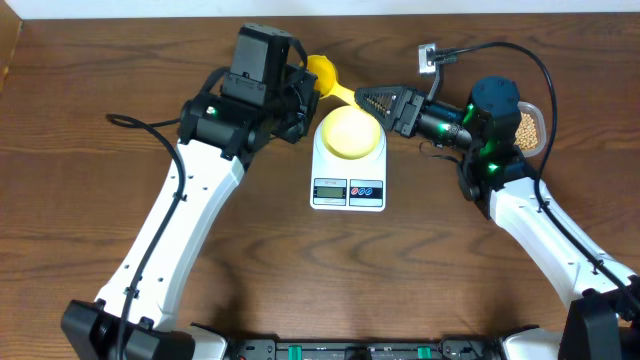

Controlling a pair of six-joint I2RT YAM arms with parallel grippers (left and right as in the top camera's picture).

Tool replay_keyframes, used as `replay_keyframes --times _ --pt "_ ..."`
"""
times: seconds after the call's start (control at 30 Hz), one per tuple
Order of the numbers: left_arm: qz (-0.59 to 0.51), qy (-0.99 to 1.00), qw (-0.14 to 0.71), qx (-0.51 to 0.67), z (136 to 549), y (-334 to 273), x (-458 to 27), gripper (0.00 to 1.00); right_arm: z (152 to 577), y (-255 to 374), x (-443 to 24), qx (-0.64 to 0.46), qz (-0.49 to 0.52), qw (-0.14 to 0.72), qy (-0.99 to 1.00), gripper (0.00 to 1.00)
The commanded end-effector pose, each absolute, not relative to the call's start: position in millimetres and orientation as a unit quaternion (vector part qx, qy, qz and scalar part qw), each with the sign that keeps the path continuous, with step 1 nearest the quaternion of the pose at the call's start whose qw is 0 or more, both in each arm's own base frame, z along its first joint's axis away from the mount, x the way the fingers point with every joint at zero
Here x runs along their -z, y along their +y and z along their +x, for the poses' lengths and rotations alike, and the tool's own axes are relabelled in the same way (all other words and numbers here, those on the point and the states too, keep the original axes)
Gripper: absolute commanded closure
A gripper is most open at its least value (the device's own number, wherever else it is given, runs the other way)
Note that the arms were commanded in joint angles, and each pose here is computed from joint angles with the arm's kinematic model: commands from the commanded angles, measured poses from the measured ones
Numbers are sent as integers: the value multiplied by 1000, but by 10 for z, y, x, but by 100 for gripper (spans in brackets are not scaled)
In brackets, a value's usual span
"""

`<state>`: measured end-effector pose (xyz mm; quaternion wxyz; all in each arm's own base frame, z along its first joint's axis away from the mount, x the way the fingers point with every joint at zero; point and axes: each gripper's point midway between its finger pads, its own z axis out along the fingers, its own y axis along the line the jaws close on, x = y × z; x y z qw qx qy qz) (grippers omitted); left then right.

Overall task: Scoop item into bowl and weigh 50g on scale
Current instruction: 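Move the right gripper to the scoop and grasp it from the left gripper, then open the left gripper and carry the scoop right toward the soybean tub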

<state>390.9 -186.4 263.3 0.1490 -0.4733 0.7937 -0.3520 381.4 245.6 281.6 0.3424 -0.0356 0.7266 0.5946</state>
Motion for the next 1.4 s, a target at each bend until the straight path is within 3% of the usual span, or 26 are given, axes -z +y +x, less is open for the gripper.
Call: replay_keyframes --times 0.0,1.0,1.03,1.07,1.17,1.37 --pt "-478 791 145 353 3912 -1928 -2629 92 3846 2507 -2908 -600 -19 345 722 56" --pt "-458 806 131 351 3775 -2127 -2603 92 3795 2611 -2937 -604 -27 346 718 99" --pt "-458 806 131 351 3775 -2127 -2603 86 3795 2611 -2937 -604 -27 346 718 99" --pt "-458 806 132 351 3776 -2126 -2603 71 3797 2608 -2936 -603 -27 346 718 99" --pt "-461 805 138 346 3792 -2097 -2599 51 3800 2605 -2936 -603 -26 346 718 99" --pt "-469 803 171 326 3865 -1959 -2586 33 3895 2455 -2905 -595 -10 353 722 99"
